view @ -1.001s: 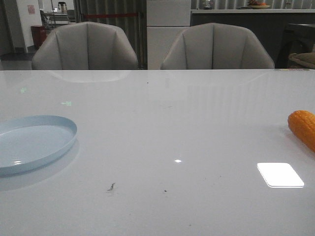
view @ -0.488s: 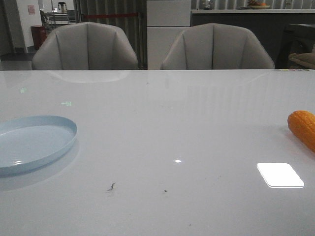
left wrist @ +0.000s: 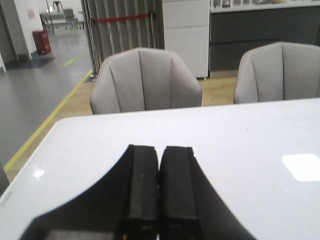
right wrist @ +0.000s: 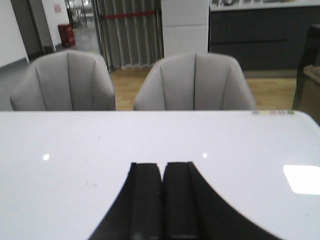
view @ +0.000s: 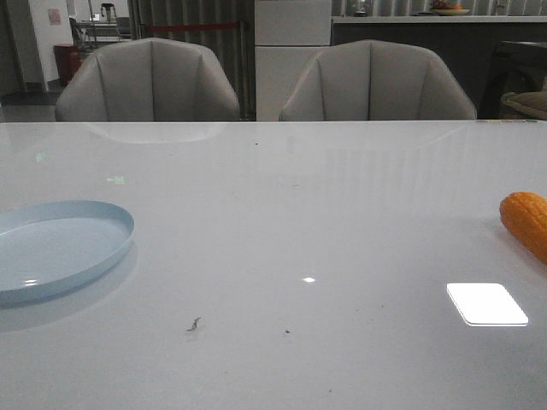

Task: Place corn on plate with both arms

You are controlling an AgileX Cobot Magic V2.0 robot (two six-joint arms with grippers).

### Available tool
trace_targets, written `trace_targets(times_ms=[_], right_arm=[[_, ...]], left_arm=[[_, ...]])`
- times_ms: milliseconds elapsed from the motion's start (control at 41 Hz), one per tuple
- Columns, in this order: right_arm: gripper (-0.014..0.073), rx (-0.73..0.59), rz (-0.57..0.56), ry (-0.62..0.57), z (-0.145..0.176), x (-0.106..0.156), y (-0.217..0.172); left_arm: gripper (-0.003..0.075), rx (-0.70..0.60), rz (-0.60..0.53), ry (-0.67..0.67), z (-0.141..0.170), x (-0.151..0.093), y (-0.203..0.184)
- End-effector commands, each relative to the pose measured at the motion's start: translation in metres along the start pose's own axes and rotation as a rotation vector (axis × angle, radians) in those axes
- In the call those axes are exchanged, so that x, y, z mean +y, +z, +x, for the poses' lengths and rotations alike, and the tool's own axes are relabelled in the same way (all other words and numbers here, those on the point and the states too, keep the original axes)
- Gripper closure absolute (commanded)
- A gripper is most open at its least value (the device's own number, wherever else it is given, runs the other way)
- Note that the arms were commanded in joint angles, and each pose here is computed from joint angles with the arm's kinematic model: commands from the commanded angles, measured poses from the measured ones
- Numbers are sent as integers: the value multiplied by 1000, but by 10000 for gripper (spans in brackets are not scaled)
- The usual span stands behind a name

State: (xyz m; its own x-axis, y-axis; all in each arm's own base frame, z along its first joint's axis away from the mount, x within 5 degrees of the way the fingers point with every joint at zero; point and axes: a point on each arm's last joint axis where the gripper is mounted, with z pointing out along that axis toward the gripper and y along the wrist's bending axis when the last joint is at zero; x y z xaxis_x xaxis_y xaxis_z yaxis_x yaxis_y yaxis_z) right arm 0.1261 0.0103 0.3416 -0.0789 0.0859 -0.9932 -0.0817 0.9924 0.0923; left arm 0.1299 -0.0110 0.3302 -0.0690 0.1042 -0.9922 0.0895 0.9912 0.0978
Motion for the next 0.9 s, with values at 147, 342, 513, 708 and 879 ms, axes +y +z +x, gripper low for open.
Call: trace_targets(times_ms=[147,342,513,708,879], right_arm=[[539,64,1,-1,0,0,17],[536,184,-6,1,12,0,23],[424,239,-10,0,18,1,24],[33,254,-9,-3,19,0,26],[-7,256,-9,-3,19,0,26]], left_arm=[[626,52,16,-7,0,-2,26],[595,97,19,-6,6,-2,32],[428,97,19,-6,6,-2,32],[258,120,20,-6,8,-2,32],[258,155,24,-100,12,-3,35]])
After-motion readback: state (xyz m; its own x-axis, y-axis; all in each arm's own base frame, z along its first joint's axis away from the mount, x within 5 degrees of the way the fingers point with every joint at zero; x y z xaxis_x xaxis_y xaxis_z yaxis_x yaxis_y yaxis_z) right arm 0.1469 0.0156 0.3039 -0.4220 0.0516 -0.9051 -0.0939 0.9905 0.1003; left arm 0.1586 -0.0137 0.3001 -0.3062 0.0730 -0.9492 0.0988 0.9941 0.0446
